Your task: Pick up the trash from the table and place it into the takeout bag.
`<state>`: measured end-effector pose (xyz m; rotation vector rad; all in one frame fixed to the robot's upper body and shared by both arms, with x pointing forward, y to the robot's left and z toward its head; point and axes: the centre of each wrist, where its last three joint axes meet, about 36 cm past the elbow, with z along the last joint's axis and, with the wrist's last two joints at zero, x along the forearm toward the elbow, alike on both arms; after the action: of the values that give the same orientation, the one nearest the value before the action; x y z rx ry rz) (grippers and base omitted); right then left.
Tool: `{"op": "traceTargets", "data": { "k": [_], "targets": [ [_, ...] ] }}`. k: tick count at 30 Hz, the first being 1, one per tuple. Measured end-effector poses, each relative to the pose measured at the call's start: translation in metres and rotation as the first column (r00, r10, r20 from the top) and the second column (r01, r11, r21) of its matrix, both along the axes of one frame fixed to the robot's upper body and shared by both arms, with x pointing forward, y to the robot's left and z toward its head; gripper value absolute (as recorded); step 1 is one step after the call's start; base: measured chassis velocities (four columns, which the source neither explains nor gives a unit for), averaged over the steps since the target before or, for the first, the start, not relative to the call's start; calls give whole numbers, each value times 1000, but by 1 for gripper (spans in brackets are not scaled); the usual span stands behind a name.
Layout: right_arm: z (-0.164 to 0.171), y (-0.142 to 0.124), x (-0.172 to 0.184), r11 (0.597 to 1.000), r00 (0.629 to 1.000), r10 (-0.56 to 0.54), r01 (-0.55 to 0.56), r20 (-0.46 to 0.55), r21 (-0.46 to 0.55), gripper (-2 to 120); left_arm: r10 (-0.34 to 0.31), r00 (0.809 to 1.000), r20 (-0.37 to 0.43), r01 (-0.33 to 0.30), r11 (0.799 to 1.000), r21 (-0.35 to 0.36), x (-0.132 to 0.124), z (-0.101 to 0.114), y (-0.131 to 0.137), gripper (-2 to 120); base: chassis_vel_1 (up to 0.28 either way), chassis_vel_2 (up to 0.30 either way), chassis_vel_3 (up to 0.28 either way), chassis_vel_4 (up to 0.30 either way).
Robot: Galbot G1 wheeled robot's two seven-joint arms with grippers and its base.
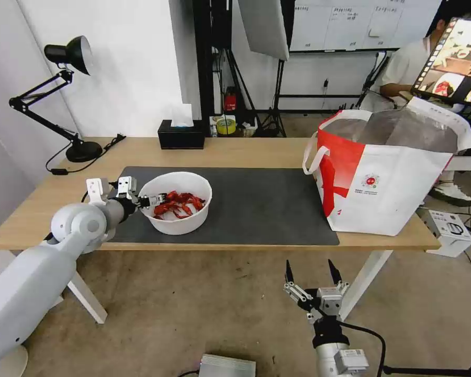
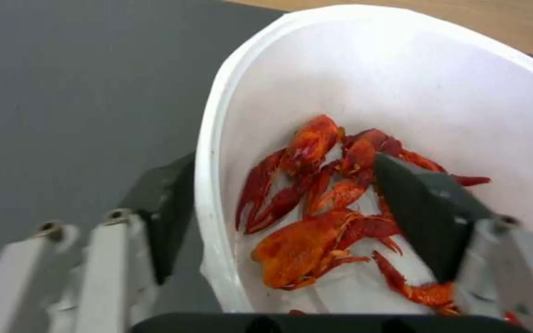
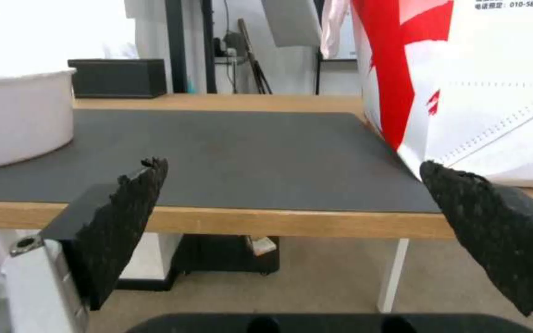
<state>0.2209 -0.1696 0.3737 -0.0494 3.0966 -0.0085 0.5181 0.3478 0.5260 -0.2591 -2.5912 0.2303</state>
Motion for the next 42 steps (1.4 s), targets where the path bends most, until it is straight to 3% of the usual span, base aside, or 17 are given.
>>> {"op": "traceTargets", "data": {
  "k": [18, 31, 36, 42],
  "targets": [
    [0, 0, 0, 1000, 1000, 0, 0, 0, 0, 100, -13, 1000, -2, 12, 1000, -22, -12, -8, -7, 1, 0, 0, 0, 0],
    [0, 0, 0, 1000, 1000, 0, 0, 0, 0, 100, -21, 1000, -4, 21, 998, -52, -24, -5, -14, 0, 0, 0, 0, 0],
    [0, 0, 0, 1000, 1000, 0, 0, 0, 0, 100, -24, 1000, 14, 25, 995, -93, -35, 4, -23, 0, 0, 0, 0, 0],
    [0, 0, 0, 1000, 1000, 0, 0, 0, 0, 100, -66, 997, 47, 73, 985, -156, -53, 24, -46, 0, 0, 0, 0, 0]
  ]
}}
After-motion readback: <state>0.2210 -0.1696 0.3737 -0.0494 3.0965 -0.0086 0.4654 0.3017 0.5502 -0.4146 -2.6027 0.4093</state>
